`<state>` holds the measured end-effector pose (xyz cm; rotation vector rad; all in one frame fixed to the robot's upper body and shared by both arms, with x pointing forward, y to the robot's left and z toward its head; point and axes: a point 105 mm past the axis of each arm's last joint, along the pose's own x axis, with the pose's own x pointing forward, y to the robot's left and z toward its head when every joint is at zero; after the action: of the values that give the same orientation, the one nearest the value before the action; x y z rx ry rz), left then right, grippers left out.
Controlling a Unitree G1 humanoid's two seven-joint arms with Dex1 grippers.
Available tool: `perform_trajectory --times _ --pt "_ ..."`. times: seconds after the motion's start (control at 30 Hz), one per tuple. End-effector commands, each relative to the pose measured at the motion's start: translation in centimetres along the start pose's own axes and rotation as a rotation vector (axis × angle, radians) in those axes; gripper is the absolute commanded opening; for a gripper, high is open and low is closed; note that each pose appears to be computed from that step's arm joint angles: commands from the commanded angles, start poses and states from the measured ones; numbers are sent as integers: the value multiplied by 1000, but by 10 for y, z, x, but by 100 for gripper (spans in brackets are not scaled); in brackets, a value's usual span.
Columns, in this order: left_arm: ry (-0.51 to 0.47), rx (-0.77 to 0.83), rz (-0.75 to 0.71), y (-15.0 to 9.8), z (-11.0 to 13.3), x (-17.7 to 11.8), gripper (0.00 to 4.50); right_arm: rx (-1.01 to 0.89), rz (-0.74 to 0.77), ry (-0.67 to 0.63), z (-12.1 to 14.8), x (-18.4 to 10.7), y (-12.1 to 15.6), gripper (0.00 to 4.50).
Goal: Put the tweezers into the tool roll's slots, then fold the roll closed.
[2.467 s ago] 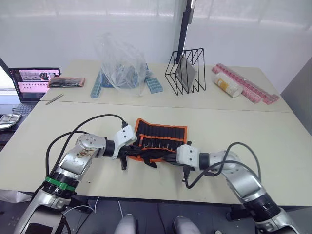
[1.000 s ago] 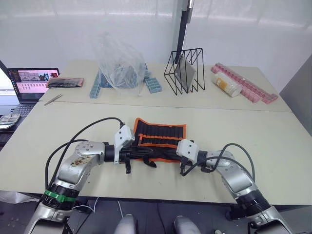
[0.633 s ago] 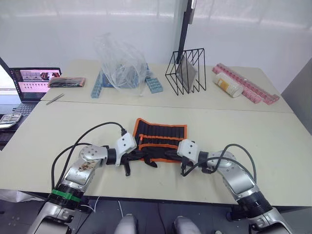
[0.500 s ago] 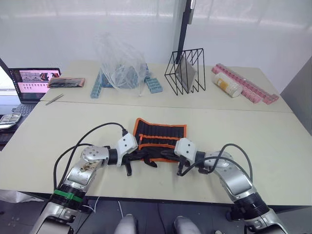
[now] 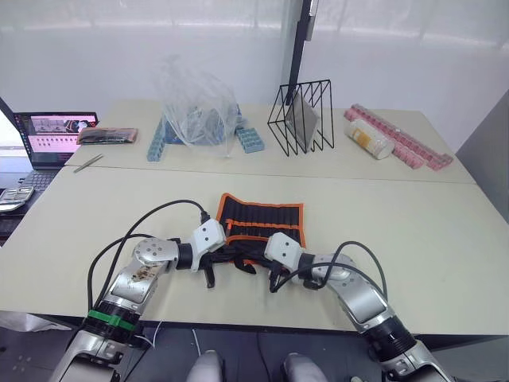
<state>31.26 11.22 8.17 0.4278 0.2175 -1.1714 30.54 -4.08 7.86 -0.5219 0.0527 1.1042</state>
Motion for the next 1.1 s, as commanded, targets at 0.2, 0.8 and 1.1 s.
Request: perform_trajectory --times 0.2,0.8,1.1 --pt "87 -45 -41 -15 -28 -2 2 38 -69 208 -46 -50 -16 0" --pt "51 -17 -17 -7 -16 2 2 389 -211 38 -17 -101 -17 0" --pt "52 11 -25 -6 -14 6 0 640 -308 82 -44 -96 -39 216"
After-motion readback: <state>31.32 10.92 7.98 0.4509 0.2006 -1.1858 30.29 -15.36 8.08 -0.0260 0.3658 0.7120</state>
